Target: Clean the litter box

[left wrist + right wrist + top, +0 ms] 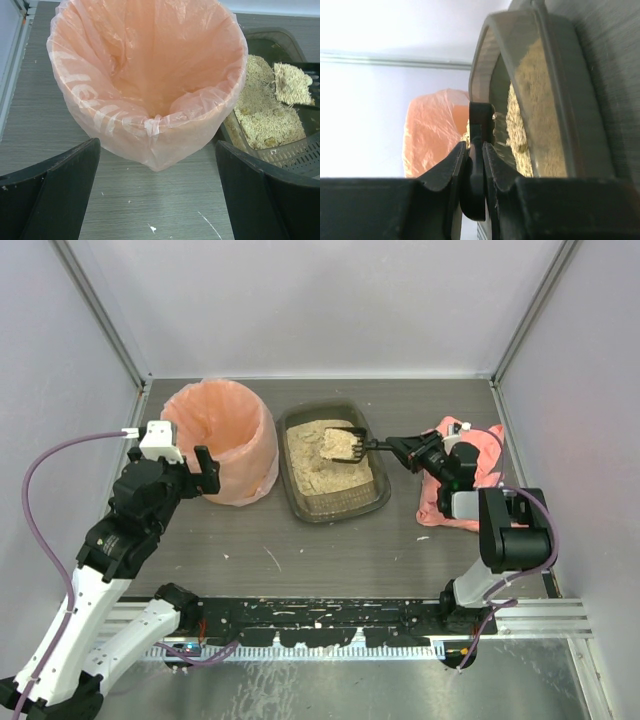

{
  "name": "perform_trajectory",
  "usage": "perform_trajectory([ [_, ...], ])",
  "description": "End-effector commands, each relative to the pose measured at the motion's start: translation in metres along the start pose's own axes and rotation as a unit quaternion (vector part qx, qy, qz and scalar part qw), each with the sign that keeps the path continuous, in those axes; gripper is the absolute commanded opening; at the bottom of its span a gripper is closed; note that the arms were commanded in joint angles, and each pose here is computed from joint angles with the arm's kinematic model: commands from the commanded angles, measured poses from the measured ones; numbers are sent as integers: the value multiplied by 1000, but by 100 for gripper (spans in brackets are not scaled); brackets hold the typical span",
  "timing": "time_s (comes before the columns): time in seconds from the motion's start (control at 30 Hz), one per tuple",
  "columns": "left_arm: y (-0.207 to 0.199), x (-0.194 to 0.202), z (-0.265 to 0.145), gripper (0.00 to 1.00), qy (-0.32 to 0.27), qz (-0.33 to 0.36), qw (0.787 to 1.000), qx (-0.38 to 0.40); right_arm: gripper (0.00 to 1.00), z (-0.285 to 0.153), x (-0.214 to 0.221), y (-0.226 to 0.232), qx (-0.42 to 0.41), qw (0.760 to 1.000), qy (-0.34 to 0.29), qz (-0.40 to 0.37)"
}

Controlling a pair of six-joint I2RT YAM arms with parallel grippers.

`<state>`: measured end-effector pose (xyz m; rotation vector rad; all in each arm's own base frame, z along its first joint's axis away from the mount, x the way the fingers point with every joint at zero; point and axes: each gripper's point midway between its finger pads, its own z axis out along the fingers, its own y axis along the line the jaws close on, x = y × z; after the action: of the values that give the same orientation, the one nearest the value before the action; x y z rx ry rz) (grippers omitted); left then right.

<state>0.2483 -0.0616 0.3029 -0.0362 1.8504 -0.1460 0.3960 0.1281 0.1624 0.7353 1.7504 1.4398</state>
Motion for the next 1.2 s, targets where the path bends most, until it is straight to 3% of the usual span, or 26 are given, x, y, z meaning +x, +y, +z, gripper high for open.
perform_trajectory([
  [0.0, 3, -11, -1, 99, -23, -13, 1000, -7, 1, 11, 2, 47, -111, 993, 34, -12],
  [0.13, 1, -13, 0, 99, -22, -11, 1000, -3, 1, -4, -28, 36, -142, 988, -16, 59],
  [0.23, 2, -10, 0, 99, -19, -11, 1000, -6, 1, 8, 0, 47, -170, 983, 50, 54],
  [0.33, 2, -12, 1, 100, -21, -11, 1000, -6, 1, -3, -18, 40, -161, 985, 8, 55],
  [0.43, 2, -11, 2, 99, -18, -12, 1000, -8, 1, 10, 4, 48, -152, 987, 56, 24],
  [0.53, 1, -11, 3, 100, -16, -11, 1000, -4, 1, 1, -17, 42, -131, 991, 8, 26],
  [0.63, 2, -11, 3, 100, -17, -13, 1000, -6, 1, 16, 4, 50, -116, 991, 62, -17],
  [0.73, 2, -12, 1, 100, -20, -14, 1000, -5, 1, 8, -15, 44, -104, 994, 17, -1],
  [0.83, 2, -11, 1, 100, -18, -15, 1000, -5, 1, 21, 11, 53, -116, 990, 73, -19],
  [0.93, 3, -12, 1, 100, -19, -15, 1000, -5, 1, 6, -17, 39, -110, 994, 13, 26],
  [0.97, 3, -11, 0, 100, -19, -16, 1000, -5, 1, 7, -15, 37, -112, 993, 16, 29],
  [1.03, 3, -10, 1, 99, -18, -17, 1000, -4, 1, 21, 15, 51, -131, 988, 83, 5],
  [1.17, 2, -12, 0, 100, -19, -18, 1000, -2, 1, 3, -18, 32, -114, 993, 7, 39],
])
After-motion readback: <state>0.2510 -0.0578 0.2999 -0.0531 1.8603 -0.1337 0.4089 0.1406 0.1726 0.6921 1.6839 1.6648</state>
